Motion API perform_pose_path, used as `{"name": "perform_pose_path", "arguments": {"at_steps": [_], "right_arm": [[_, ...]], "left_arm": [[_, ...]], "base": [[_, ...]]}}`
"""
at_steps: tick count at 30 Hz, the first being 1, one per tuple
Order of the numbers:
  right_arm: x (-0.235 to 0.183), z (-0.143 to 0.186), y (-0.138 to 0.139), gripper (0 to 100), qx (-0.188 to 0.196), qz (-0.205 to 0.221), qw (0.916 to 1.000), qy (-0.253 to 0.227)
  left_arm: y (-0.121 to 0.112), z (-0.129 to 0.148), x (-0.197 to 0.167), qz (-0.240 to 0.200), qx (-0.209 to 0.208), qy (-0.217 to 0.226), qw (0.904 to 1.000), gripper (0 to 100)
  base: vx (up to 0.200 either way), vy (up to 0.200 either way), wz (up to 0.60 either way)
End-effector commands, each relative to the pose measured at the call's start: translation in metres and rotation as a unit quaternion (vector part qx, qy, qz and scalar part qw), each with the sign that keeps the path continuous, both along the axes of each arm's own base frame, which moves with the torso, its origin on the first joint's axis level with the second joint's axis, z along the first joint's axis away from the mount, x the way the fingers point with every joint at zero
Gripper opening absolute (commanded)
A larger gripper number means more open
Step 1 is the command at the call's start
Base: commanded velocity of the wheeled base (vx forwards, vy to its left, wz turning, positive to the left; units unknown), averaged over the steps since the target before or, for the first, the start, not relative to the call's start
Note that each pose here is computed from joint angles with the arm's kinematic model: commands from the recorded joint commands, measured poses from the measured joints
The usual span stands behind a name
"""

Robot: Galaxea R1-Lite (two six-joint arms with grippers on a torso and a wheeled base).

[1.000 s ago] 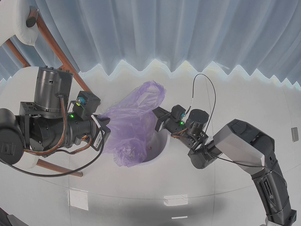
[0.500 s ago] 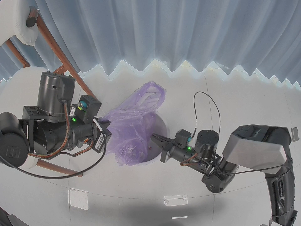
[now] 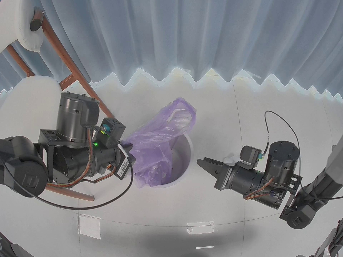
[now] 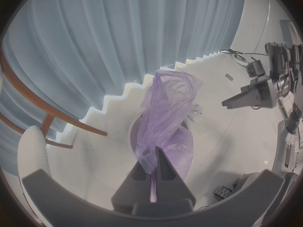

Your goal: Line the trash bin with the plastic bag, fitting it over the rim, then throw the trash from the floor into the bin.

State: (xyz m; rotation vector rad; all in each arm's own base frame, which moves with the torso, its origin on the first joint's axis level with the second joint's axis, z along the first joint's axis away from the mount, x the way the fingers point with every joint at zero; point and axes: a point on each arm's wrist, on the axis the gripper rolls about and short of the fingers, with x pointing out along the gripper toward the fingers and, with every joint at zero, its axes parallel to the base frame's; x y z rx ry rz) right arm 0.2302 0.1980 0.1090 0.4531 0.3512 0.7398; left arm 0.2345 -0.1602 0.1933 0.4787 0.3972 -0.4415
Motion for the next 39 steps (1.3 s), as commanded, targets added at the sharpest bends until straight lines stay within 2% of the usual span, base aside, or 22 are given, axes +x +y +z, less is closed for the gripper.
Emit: {"name": "perform_pose_path", "arguments": {"at_steps": [1,4,11,15,19,26,34,37,38,39], "right_arm": [[-0.025,0.051,-0.001,100,0.078,-0.035,0.9961,0.025],[-0.016,0.057,0.013,100,0.097,-0.05,0.9925,0.055],[0.004,0.044,0.041,100,0.085,-0.063,0.9918,0.072],[0.011,0.027,0.047,100,0.066,-0.084,0.9907,0.084],[0.013,0.02,0.049,100,0.069,-0.089,0.9886,0.1],[0.03,0.004,0.052,100,0.062,-0.11,0.9859,0.11],[0.066,0.003,0.072,100,0.093,-0.131,0.9824,0.095],[0.071,0.001,0.077,100,0.093,-0.133,0.9822,0.095],[0.073,0.003,0.079,0,0.092,-0.137,0.9818,0.094],[0.074,0.003,0.079,0,0.091,-0.139,0.9815,0.095]], "left_arm": [[-0.012,-0.015,0.006,-0.009,0.009,0.012,0.9999,0],[-0.012,-0.015,0.006,-0.009,0.01,0.012,0.9998,0],[-0.011,-0.016,0.005,-0.007,0.01,0.013,0.9998,0],[-0.011,-0.015,0.006,-0.004,0.009,0.013,0.9999,0],[-0.011,-0.014,0.007,-0.002,0.005,0.012,0.9999,0],[-0.012,-0.014,0.006,-0.004,0.004,0.012,0.9999,0],[-0.011,-0.015,0.006,-0.003,0.004,0.013,0.9999,0],[-0.011,-0.015,0.006,-0.003,0.004,0.013,0.9999,0],[-0.011,-0.016,0.005,-0.003,0.006,0.015,0.9999,0],[-0.01,-0.015,0.005,-0.002,0.005,0.015,0.9999,0]], "base": [[0.0,0.0,0.0],[0.0,0.0,0.0],[0.0,0.0,0.0],[0.0,0.0,0.0],[0.0,0.0,0.0],[0.0,0.0,0.0],[0.0,0.0,0.0],[0.0,0.0,0.0],[0.0,0.0,0.0],[0.0,0.0,0.0]]}}
